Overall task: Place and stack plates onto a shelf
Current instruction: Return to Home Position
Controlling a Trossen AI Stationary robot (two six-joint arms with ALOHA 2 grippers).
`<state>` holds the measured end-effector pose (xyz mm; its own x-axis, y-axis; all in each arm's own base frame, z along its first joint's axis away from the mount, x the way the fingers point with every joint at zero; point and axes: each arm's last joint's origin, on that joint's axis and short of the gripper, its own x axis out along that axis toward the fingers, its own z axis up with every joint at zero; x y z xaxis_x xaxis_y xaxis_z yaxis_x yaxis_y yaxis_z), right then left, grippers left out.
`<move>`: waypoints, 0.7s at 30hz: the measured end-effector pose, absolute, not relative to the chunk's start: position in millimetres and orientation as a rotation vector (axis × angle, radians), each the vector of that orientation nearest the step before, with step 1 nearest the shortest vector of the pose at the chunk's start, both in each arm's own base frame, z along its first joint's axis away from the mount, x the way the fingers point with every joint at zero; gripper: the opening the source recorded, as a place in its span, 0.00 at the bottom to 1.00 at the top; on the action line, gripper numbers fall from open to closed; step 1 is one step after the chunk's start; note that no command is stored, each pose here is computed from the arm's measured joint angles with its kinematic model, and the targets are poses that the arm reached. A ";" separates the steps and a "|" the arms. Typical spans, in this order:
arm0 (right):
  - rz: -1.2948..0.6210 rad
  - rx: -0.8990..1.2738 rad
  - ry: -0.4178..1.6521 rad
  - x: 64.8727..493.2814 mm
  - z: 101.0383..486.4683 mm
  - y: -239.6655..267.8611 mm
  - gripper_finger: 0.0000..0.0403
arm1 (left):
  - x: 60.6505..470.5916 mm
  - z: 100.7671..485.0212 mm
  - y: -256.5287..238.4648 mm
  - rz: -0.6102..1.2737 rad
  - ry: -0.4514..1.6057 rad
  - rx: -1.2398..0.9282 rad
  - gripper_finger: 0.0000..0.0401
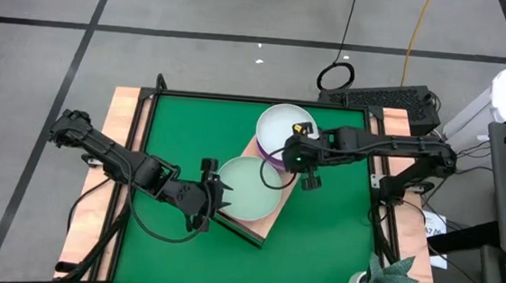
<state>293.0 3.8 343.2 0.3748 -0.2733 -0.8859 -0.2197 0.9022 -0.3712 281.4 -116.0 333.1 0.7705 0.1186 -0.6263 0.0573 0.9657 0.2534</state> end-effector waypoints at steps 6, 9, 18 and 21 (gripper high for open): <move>-0.055 -0.427 1.058 277.3 366.5 12.0 0.26 | 281.7 333.3 -115.1 0.043 0.689 0.289 0.46; -0.066 -0.394 0.974 265.6 380.7 16.7 0.26 | 281.8 333.6 -112.8 0.075 0.687 0.319 0.46; -0.111 -0.238 0.815 228.8 387.4 22.5 0.21 | 274.5 332.1 -99.2 0.147 0.761 0.322 0.46; -0.127 -0.189 0.772 213.8 378.5 20.6 0.20 | 273.7 334.0 -98.4 0.151 0.752 0.310 0.46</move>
<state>213.8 20.6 378.5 0.7101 -0.1825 -0.6800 0.0444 0.9755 -0.2155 273.7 -98.4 334.0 0.7224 0.2445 -0.6468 -0.0241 0.9437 0.3298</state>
